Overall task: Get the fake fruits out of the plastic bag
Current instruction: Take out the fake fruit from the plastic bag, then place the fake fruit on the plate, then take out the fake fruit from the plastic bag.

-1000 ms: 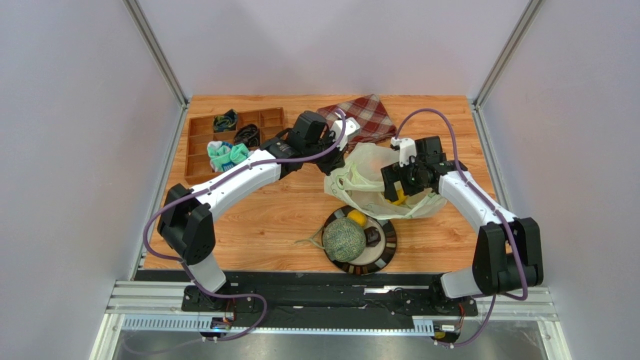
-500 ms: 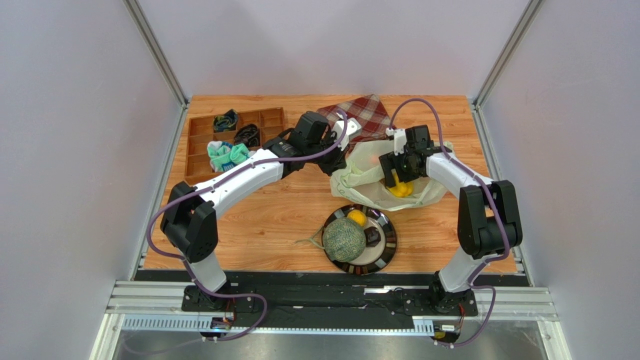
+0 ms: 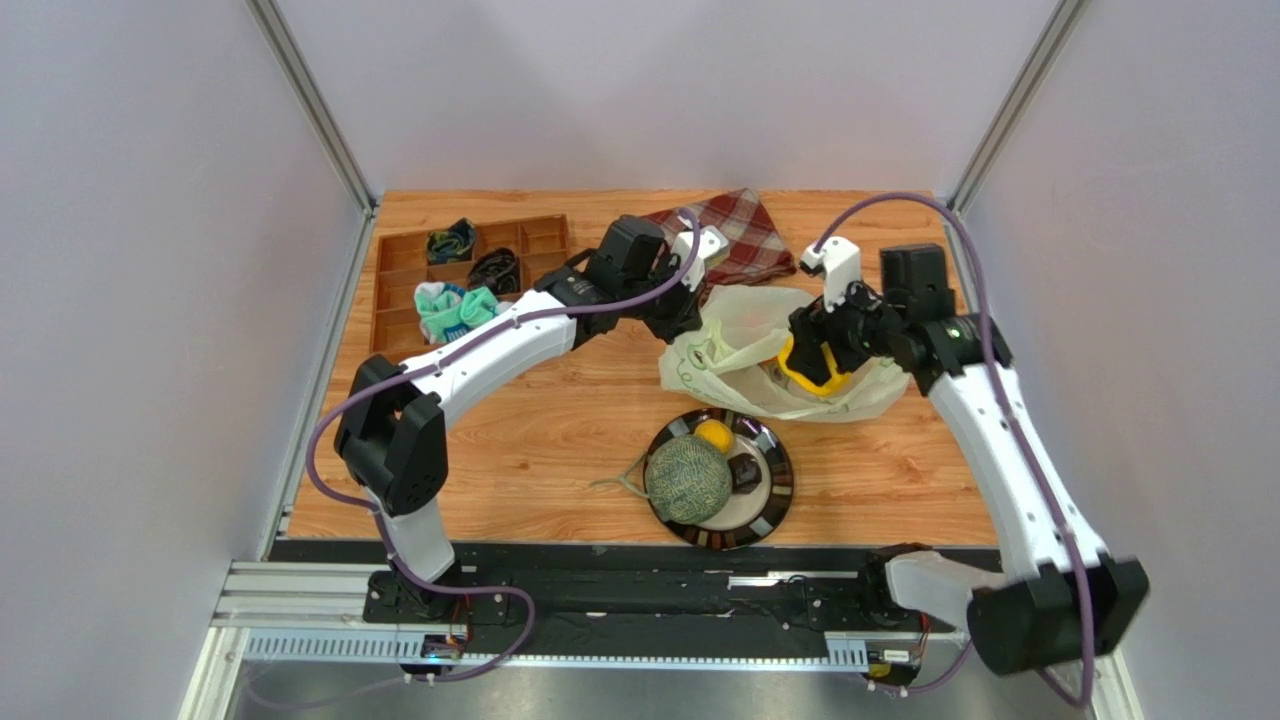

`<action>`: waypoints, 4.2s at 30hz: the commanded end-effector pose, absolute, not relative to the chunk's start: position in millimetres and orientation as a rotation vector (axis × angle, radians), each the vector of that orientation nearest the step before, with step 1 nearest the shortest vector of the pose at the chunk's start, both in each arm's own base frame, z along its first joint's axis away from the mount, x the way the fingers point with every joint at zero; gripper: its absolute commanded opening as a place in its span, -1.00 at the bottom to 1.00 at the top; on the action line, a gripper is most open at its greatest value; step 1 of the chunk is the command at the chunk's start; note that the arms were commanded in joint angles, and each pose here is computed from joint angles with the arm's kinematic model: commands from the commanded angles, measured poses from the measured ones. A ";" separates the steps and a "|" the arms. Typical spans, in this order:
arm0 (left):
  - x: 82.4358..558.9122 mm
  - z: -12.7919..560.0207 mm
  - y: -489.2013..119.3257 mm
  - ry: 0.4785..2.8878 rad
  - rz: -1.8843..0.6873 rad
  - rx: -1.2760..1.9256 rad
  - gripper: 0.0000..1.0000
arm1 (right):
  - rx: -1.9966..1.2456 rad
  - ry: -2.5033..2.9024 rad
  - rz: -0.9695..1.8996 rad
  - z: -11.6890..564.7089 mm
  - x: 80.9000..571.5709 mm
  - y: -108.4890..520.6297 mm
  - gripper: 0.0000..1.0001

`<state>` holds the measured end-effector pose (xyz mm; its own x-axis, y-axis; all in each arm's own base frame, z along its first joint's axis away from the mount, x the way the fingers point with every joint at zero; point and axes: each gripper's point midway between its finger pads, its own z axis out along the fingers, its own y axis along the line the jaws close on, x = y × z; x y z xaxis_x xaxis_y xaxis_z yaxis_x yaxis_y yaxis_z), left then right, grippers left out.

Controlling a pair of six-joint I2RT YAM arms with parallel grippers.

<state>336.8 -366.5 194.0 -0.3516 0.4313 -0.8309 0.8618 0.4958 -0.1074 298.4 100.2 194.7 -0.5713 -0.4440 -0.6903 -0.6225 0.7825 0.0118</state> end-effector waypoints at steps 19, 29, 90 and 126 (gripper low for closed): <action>336.9 227.9 -370.6 1.901 -0.724 1.030 -1.00 | -1.678 1.894 0.579 118.4 154.5 166.9 0.05; 328.6 223.9 -367.0 1.905 -0.712 1.066 -1.00 | -1.670 2.087 0.333 82.2 174.9 131.4 0.05; 310.7 306.7 -360.3 1.678 -0.795 0.923 -1.00 | -1.269 2.451 0.235 102.4 307.0 78.4 -0.82; 272.7 259.0 -369.1 1.613 -0.730 1.204 -1.00 | -0.818 2.545 0.529 64.5 396.6 126.3 0.40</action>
<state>271.9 -371.3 257.4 -0.0990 0.3590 -0.9281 0.9436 0.3301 0.0271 441.8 98.3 42.6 -0.7529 -0.4609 -0.4698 -0.5495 0.8331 0.0633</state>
